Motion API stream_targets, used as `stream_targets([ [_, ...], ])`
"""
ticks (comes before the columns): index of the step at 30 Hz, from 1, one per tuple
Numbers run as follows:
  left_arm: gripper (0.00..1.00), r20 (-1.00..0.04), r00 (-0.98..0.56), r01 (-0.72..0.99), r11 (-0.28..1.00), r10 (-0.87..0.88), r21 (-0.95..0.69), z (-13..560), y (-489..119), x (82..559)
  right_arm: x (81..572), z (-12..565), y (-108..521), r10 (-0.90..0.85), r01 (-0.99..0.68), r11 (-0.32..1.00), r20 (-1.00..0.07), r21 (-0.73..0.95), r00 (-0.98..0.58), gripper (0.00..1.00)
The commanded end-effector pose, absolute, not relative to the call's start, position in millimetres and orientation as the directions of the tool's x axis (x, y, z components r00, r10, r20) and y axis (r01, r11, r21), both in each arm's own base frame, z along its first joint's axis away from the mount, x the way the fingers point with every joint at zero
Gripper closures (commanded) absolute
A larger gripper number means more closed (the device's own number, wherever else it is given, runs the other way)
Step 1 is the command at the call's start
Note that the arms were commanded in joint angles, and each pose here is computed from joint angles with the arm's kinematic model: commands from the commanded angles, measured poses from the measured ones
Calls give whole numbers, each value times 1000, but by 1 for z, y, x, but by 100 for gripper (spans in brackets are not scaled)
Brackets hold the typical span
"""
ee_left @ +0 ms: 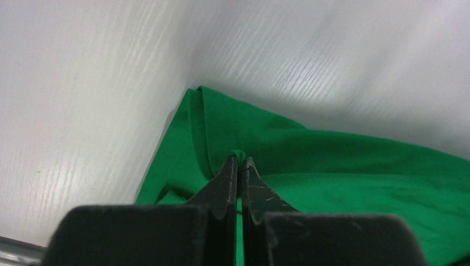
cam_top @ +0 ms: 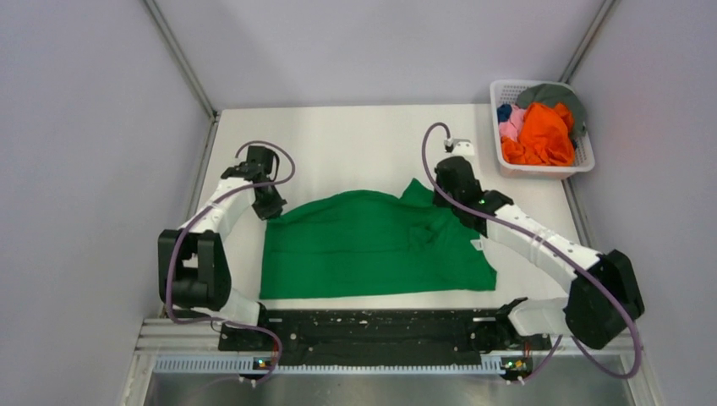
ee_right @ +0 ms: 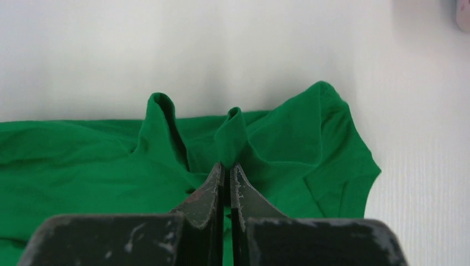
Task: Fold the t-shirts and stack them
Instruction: Fold the other side of the tshirt into a rectangle
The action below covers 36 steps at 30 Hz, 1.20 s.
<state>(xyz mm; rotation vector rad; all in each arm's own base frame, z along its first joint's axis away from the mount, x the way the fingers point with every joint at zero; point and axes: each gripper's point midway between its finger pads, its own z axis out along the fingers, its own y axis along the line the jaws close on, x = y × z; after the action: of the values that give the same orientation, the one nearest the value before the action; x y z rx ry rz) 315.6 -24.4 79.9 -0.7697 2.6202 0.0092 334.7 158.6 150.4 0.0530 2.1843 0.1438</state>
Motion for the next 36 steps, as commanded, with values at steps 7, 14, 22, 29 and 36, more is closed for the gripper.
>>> stream_targets([
  [7, 100, -449, -718, -532, 835, -532, -138, 88, -19, 296, 260, 130, 148, 80, -66, 983, -733, 169, -676, 100],
  [14, 100, -445, -710, -544, 827, -545, -145, 80, -19, 284, 236, 124, 142, 81, -79, 979, -709, 190, -701, 100],
  [22, 93, -427, -718, -563, 819, -549, -107, 71, -15, 278, 223, 101, 145, 53, -97, 977, -657, 190, -752, 98],
  [29, 61, -417, -677, -663, 748, -606, -9, 66, 4, 240, 162, 71, 145, 90, -48, 962, -477, 270, -874, 61],
  [36, 2, -506, -575, -678, 720, -644, -147, 115, 3, 237, 147, 97, 162, 59, -166, 905, -503, 391, -863, 24],
])
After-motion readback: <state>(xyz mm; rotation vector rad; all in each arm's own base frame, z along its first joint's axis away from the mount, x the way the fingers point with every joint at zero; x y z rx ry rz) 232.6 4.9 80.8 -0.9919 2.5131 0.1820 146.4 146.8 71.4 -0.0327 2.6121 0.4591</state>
